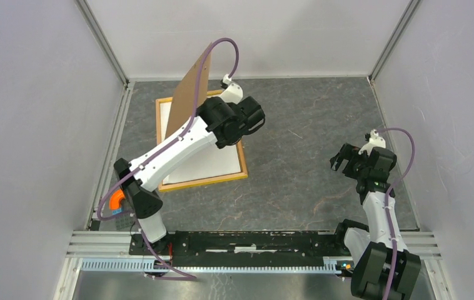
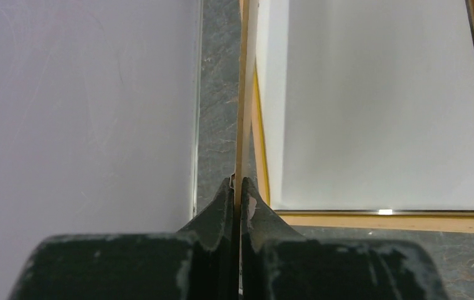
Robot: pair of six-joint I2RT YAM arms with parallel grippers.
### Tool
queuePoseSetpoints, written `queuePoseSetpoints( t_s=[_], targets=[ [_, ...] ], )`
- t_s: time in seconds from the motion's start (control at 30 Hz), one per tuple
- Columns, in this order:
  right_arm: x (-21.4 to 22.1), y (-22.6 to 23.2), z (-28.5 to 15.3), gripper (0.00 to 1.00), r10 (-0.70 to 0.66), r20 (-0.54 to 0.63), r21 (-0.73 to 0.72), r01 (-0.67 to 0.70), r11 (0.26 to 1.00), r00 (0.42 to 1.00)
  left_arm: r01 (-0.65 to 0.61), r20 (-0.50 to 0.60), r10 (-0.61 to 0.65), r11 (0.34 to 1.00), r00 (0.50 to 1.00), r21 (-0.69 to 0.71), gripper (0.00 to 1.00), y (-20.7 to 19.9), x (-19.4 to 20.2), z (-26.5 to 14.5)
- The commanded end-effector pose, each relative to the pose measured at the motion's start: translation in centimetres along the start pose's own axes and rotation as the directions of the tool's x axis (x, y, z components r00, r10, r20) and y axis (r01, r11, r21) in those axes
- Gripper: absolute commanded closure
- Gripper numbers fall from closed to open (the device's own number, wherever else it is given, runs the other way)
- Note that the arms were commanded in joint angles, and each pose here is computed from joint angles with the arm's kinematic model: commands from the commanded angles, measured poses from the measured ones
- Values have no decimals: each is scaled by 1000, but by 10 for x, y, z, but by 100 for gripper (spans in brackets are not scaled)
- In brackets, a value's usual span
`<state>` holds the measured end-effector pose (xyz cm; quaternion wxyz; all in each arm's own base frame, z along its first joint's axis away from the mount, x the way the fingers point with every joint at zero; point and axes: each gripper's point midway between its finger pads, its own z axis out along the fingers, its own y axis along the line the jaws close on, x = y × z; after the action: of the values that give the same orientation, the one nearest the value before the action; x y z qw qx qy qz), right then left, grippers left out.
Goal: Put the photo into the frame
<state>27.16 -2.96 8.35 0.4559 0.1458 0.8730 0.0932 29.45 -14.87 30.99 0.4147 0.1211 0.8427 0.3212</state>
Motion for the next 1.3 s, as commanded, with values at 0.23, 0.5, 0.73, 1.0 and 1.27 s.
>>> queuePoseSetpoints(
  t_s=[0.23,0.5,0.73,1.0,1.27],
  targets=[
    [2,5,6,5,-19,19,-46,20,999,1000,109,42,-103,976,994,-187,98,-31,9,22],
    [5,6,7,5,-19,14,-52,20,998,1000,64,28,-59,974,998,-219,98,-52,9,35],
    [5,6,8,5,-18,14,-51,19,999,1000,12,-14,-16,969,1000,-245,98,-57,24,47],
    [6,6,8,5,-18,13,-54,19,998,1000,-12,-22,6,964,1000,-265,98,-55,33,52],
    [6,6,8,5,-18,14,-55,19,998,1000,-32,-47,19,959,999,-283,98,-53,43,59]
  ],
)
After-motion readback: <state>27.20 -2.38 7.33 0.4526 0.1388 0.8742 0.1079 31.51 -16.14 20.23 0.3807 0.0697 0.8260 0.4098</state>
